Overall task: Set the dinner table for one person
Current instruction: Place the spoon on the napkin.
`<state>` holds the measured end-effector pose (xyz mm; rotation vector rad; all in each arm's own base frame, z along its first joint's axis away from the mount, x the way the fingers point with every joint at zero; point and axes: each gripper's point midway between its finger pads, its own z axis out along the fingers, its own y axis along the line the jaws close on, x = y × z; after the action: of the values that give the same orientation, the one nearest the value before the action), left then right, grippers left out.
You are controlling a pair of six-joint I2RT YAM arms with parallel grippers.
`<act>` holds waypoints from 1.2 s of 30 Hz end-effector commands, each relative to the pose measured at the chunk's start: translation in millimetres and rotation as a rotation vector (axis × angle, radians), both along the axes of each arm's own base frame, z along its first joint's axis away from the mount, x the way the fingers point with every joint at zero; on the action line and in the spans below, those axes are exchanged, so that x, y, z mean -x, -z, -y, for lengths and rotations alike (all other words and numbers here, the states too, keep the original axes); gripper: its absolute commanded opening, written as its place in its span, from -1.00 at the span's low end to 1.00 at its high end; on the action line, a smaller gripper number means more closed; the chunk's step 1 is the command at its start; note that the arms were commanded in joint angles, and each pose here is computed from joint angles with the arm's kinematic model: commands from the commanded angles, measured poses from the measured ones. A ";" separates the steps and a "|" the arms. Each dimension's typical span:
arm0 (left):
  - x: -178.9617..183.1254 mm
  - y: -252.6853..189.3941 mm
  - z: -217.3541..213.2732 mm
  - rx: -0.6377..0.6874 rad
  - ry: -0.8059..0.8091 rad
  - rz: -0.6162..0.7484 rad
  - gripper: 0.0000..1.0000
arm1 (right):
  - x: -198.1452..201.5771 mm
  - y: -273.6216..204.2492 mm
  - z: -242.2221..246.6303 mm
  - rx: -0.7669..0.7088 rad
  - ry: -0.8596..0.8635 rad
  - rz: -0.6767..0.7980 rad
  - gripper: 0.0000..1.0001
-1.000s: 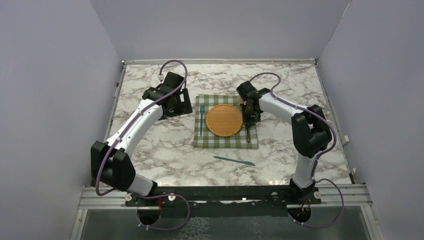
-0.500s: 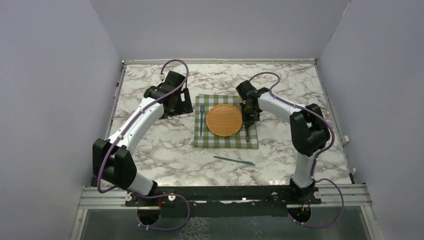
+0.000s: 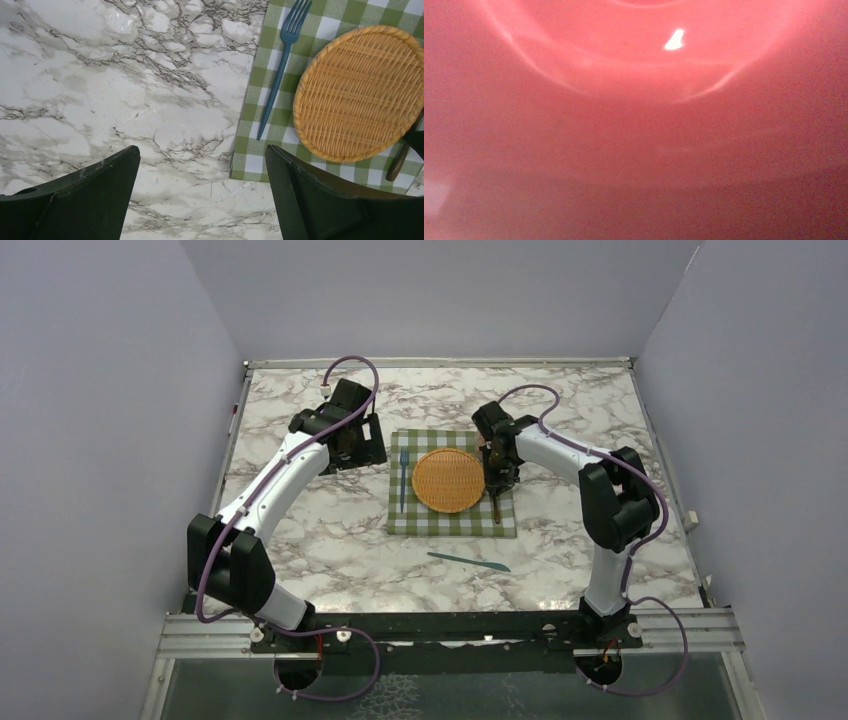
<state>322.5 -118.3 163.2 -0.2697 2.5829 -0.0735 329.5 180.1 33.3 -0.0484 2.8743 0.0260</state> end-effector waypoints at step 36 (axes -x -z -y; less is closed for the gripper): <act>-7.1 -4.8 1.1 0.007 0.005 0.013 0.98 | 1.0 17.5 9.0 0.046 0.026 -0.016 -0.93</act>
<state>323.2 -118.6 161.3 -0.2699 2.5880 -0.0702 331.6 179.3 26.4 -0.0602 2.8716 0.0137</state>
